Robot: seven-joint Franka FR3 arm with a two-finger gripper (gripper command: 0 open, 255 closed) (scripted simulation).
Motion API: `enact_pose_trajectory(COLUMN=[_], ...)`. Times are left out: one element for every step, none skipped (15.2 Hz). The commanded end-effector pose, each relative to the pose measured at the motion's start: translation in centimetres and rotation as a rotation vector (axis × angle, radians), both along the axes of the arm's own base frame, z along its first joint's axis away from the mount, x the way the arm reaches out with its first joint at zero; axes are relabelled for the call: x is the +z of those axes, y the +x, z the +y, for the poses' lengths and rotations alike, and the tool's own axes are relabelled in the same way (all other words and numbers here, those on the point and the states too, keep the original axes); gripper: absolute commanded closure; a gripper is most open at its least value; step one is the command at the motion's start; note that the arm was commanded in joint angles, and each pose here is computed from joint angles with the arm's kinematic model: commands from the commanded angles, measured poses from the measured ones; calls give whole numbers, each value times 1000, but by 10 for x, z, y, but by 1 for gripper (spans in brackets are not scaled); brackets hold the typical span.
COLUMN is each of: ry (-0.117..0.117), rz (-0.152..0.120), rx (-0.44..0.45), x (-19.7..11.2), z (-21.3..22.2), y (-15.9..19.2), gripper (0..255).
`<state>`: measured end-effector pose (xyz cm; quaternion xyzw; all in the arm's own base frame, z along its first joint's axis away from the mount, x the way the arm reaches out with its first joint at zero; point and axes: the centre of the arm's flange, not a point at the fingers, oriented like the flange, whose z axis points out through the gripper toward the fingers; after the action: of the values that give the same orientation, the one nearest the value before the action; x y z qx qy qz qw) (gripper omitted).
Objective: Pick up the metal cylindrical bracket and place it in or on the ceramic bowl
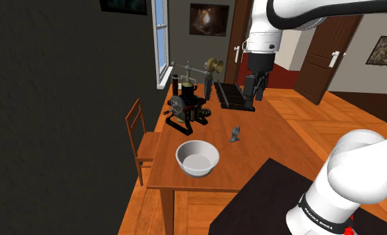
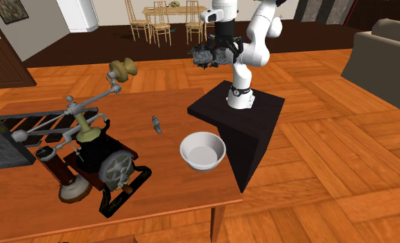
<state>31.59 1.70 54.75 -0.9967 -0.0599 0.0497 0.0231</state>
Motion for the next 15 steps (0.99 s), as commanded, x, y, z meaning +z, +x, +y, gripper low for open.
enact_pose_trajectory(ry=[0, -1, -2, -4, -5, -6, -7, -9, -10, -11, -12, -14, -15, -16, -17], rz=[0, -3, -6, -9, -12, -15, -18, -21, -23, -26, -29, -32, -35, -38, -41], rx=[0, 3, 6, 9, 12, 15, 19, 22, 25, 28, 31, 34, 37, 40, 43], x=[0, -9, -18, -28, -37, -46, -55, -64, -73, -82, -91, -100, -109, -118, -127], z=[0, -8, -16, -24, -32, -40, -48, -56, -64, -72, -80, -88, -96, -104, -112], y=[0, 4, 8, 12, 16, 21, 25, 29, 33, 38, 42, 47, 51, 56, 61], gripper=[0, 0, 0, 0, 0, 0, 0, 0, 0, 0, 0, 0, 0, 0, 0])
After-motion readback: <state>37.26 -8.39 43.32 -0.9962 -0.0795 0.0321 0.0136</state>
